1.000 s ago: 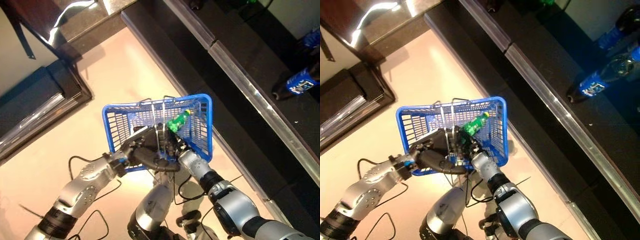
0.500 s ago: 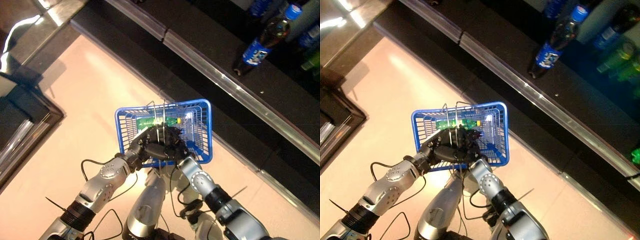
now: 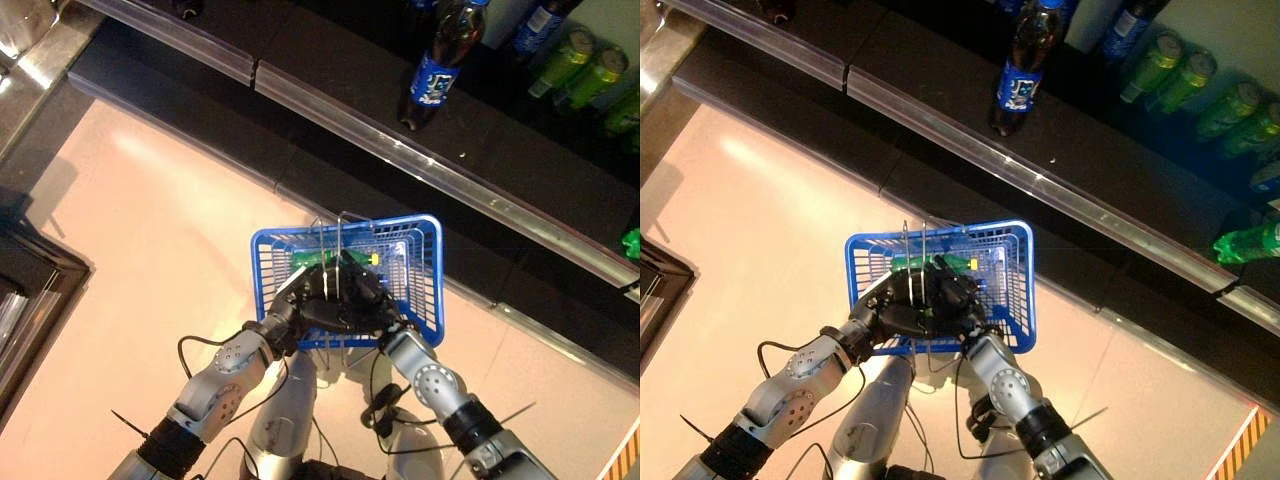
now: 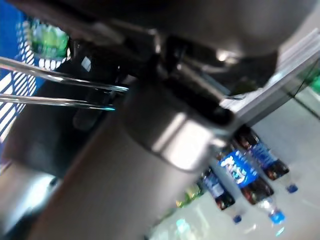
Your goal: Pick up the drink and place into the basket.
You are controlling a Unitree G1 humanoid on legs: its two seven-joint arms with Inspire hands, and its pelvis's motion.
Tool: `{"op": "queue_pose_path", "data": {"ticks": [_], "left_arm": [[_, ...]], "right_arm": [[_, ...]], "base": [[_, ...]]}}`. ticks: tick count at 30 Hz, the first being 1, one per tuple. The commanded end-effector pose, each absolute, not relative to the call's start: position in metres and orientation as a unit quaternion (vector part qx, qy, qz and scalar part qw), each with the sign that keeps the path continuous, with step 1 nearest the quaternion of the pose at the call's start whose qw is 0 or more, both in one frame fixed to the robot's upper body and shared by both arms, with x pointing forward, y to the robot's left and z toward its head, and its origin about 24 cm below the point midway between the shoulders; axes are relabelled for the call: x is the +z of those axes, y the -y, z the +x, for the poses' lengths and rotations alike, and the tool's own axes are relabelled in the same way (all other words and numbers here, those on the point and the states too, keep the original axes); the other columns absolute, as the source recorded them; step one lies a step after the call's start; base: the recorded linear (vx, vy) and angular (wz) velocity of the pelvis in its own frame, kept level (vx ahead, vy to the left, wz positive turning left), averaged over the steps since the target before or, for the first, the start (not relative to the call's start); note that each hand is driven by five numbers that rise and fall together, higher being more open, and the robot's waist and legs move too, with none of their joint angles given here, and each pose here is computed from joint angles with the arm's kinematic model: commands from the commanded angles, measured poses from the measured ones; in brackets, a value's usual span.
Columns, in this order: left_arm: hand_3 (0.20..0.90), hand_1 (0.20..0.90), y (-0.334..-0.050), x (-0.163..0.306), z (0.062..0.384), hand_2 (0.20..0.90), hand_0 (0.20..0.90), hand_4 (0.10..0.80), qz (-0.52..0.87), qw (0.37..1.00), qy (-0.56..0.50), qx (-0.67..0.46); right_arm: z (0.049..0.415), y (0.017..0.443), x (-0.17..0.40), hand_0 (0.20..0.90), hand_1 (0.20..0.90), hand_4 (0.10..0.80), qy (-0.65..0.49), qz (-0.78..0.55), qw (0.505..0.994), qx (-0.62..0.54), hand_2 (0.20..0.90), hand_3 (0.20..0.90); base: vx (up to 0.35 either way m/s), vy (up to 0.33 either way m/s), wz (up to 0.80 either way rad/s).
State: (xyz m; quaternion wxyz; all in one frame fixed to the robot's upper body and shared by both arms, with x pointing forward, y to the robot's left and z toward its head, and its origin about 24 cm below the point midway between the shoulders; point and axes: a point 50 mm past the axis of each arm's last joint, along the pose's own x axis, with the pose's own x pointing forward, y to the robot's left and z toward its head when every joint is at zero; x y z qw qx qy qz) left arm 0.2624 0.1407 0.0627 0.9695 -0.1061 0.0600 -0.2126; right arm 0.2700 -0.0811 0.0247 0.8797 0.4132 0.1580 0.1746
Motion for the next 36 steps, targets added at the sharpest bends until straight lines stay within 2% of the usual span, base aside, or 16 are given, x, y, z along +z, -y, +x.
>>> {"op": "queue_pose_path", "data": {"ticks": [1,2,5,8,11,17,23,30,36], "left_arm": [[0.200,0.300,-0.133,0.220,0.242,0.300,0.300,0.100,-0.201,0.856,0.398,-0.263],[0.200,0.300,-0.134,0.218,0.243,0.300,0.300,0.100,-0.205,0.859,0.394,-0.256],[0.200,0.300,-0.199,0.189,0.230,0.300,0.300,0.100,-0.228,0.859,0.382,-0.253],[0.200,0.300,-0.238,0.164,0.205,0.300,0.300,0.100,-0.259,0.857,0.362,-0.259],[0.200,0.300,-0.243,0.153,0.197,0.300,0.300,0.100,-0.272,0.861,0.343,-0.259],[0.200,0.300,-0.243,0.141,0.199,0.300,0.300,0.100,-0.285,0.876,0.308,-0.238],[0.200,0.300,-0.253,0.107,0.199,0.300,0.300,0.100,-0.300,0.909,0.244,-0.156],[0.200,0.300,-0.276,0.041,0.185,0.300,0.300,0.100,-0.330,0.933,0.140,-0.003],[0.200,0.300,-0.298,-0.031,0.156,0.300,0.300,0.100,-0.366,0.915,0.026,0.170]], "right_arm": [[0.262,0.062,0.064,0.900,0.900,0.800,-0.070,0.430,0.857,0.276,0.900,0.900],[0.260,0.063,0.062,0.900,0.900,0.800,-0.072,0.432,0.856,0.275,0.900,0.900],[0.251,0.098,0.044,0.900,0.900,0.800,-0.076,0.437,0.862,0.246,0.900,0.900],[0.241,0.117,0.031,0.900,0.900,0.800,-0.072,0.445,0.869,0.207,0.900,0.900],[0.238,0.120,0.028,0.900,0.900,0.800,-0.065,0.461,0.867,0.176,0.900,0.900],[0.232,0.121,0.023,0.900,0.900,0.800,-0.063,0.479,0.864,0.146,0.900,0.900],[0.211,0.129,0.000,0.900,0.900,0.800,-0.101,0.479,0.862,0.135,0.900,0.900],[0.182,0.145,-0.042,0.900,0.900,0.800,-0.186,0.439,0.873,0.101,0.900,0.900],[0.145,0.175,-0.096,0.900,0.900,0.800,-0.320,0.304,0.897,0.031,0.900,0.900]], "base": [[0.016,-0.038,-0.19],[0.017,-0.021,-0.22],[0.000,0.012,-0.12],[-0.009,-0.018,-0.05],[0.000,-0.079,0.09],[-0.009,-0.055,0.08],[-0.011,-0.012,0.01],[-0.046,-0.006,-0.12],[-0.049,-0.037,-0.24]]}}
